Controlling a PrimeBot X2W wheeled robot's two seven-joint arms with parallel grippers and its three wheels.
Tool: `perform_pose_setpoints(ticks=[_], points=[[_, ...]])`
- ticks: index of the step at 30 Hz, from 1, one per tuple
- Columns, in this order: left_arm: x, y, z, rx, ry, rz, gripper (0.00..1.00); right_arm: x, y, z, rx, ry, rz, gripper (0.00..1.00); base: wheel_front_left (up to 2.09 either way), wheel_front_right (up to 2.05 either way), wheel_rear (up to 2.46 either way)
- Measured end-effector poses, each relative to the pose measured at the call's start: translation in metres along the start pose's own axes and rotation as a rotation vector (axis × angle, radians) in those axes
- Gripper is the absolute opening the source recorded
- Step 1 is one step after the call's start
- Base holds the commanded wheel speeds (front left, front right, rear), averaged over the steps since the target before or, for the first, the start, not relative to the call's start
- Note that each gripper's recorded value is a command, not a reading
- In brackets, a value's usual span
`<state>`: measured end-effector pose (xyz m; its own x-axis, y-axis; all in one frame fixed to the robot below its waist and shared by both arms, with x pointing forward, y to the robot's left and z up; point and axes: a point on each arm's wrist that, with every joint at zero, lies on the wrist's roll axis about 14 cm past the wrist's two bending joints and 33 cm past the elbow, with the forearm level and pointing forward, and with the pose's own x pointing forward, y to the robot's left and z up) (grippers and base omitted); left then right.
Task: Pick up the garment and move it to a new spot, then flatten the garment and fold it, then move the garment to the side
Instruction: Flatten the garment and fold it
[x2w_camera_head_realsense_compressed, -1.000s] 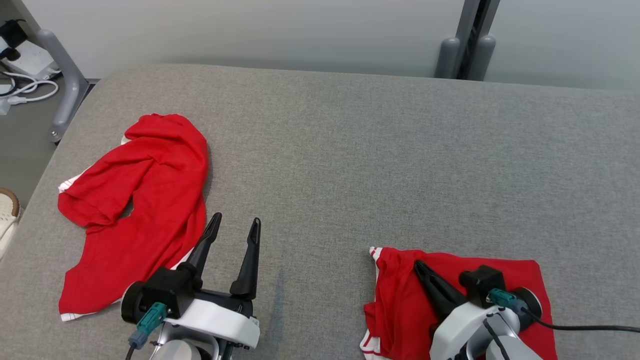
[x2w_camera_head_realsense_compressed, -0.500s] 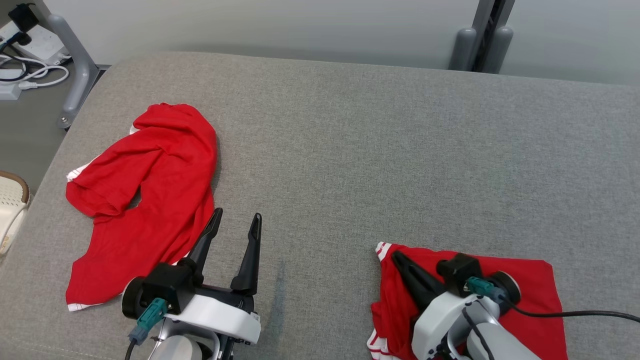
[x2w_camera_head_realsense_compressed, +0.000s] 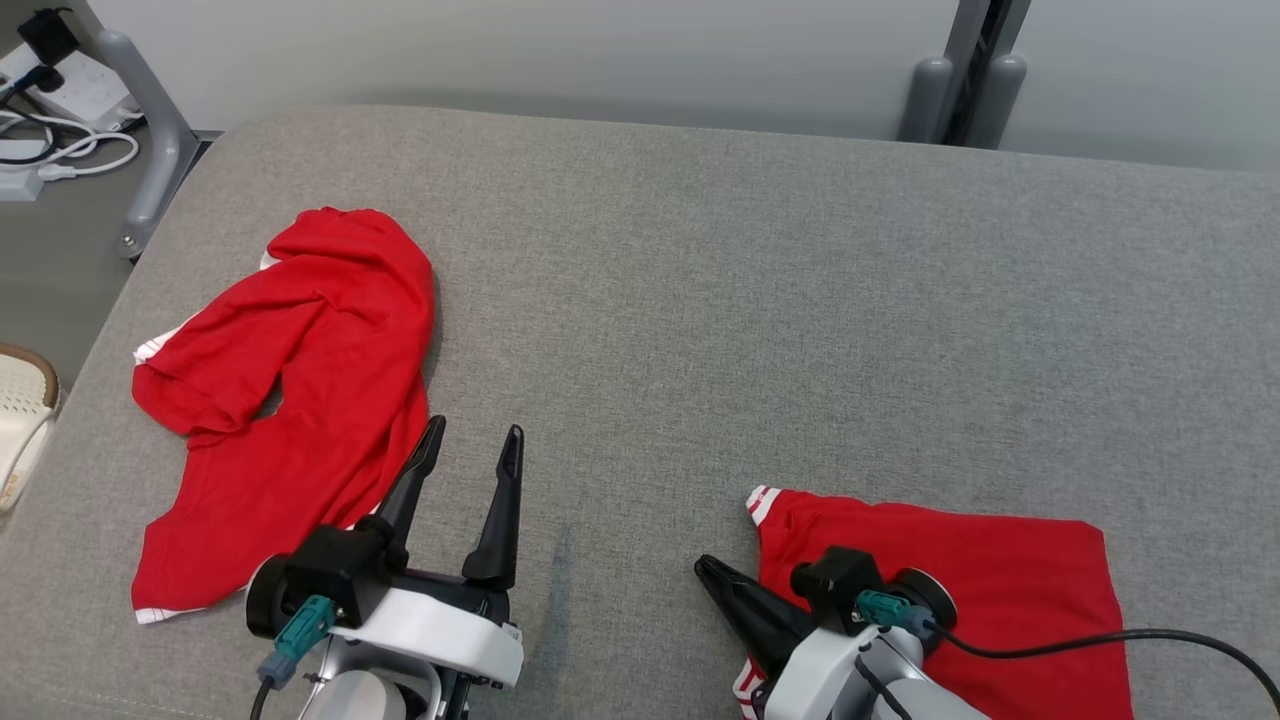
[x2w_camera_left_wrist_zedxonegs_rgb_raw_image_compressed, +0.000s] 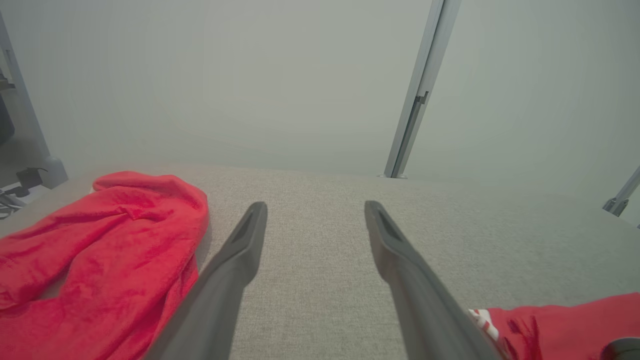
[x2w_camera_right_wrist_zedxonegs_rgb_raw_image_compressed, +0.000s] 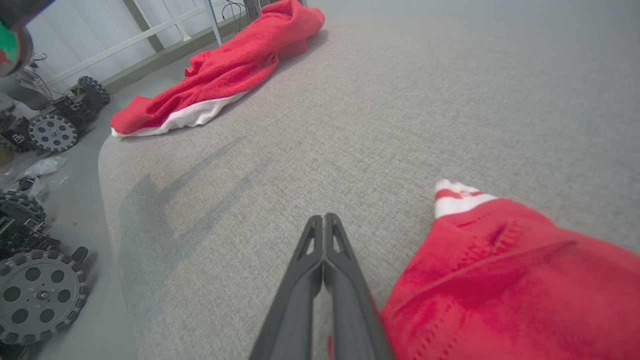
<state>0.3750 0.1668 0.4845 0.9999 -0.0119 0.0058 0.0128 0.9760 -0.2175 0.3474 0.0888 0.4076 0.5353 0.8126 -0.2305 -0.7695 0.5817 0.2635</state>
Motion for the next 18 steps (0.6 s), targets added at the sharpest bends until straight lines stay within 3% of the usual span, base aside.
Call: perform_pose_setpoints(ticks=[6, 13, 18], points=[[0.001, -0.001, 0.001, 0.0, -0.005, -0.002, 1.0, -0.003, 0.007, 0.004, -0.008, -0.01, 0.031, 0.0, 0.0, 0.0, 0.0], [0.004, -0.008, 0.004, -0.003, -0.016, -0.024, 1.0, -0.008, 0.016, 0.053, 0.012, -0.165, 0.052, 0.0, 0.0, 0.0, 0.0], [0.005, -0.017, 0.008, -0.008, -0.028, -0.05, 1.0, -0.029, -0.009, 0.091, -0.038, -0.279, -0.02, 0.0, 0.0, 0.0, 0.0]])
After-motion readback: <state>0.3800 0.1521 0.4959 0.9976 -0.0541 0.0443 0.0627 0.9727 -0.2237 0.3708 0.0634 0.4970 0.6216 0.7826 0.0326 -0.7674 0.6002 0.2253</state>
